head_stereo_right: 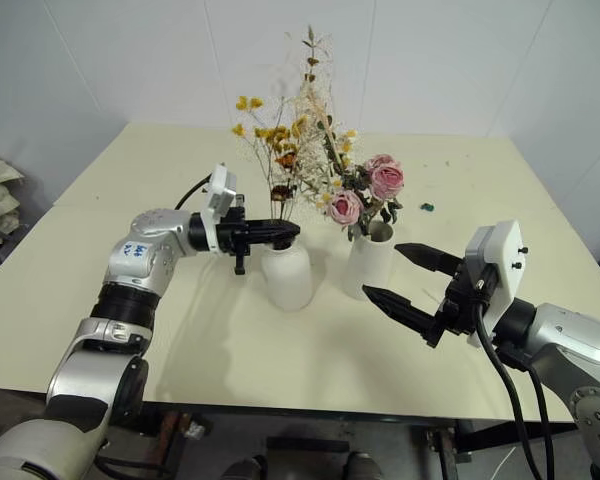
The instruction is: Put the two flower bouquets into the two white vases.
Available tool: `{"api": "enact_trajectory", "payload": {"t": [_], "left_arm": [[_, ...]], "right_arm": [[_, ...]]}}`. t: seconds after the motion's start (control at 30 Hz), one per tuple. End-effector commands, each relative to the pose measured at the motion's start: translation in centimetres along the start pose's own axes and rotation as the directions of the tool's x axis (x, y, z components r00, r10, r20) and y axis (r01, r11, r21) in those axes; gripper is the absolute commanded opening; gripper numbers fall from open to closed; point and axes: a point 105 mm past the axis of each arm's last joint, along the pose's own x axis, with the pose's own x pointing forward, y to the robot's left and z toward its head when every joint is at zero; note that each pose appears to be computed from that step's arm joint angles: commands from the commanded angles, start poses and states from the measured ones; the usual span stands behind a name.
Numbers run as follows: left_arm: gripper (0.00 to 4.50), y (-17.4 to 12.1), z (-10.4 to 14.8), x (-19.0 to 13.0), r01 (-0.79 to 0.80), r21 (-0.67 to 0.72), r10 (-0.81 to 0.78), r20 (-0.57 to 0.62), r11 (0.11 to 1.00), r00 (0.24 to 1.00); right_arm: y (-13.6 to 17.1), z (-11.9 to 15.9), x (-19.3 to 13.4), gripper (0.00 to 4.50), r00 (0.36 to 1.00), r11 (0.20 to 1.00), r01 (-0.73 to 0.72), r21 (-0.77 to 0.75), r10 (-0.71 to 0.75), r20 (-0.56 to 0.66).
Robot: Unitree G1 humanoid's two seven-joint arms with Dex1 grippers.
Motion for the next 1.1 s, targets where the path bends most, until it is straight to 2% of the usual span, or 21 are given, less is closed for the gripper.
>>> {"api": "enact_trajectory", "payload": {"t": [0.03,0.4,0.43,0.83,1.1], "left_arm": [[0.93,-0.4,1.4,0.0,0.024,0.031,-0.024,0.005,0.999,1.000],[4.35,0.5,2.5,-1.5,-0.044,0.109,0.045,-0.009,0.993,0.999],[4.49,0.6,2.7,-1.7,-0.052,0.119,0.053,-0.010,0.992,0.999],[4.49,1.3,5.1,-3.6,-0.077,0.200,0.082,-0.018,0.977,0.996],[4.49,1.1,5.1,-5.4,-0.082,0.204,0.101,-0.087,0.975,0.991]], "right_arm": [[0.2,1.0,-0.1,4.50,1.000,0.999,0.001,-0.045,0.001,0.025],[-0.1,1.0,-0.1,4.50,1.000,0.999,-0.006,-0.047,0.006,0.019],[-0.2,1.0,-0.1,4.50,1.000,0.999,-0.007,-0.048,0.008,0.018],[-0.6,1.0,-0.5,4.50,1.000,0.998,-0.002,-0.056,0.002,0.000],[-1.2,1.0,-1.4,4.50,0.999,0.998,0.011,-0.065,-0.013,-0.034]]}}
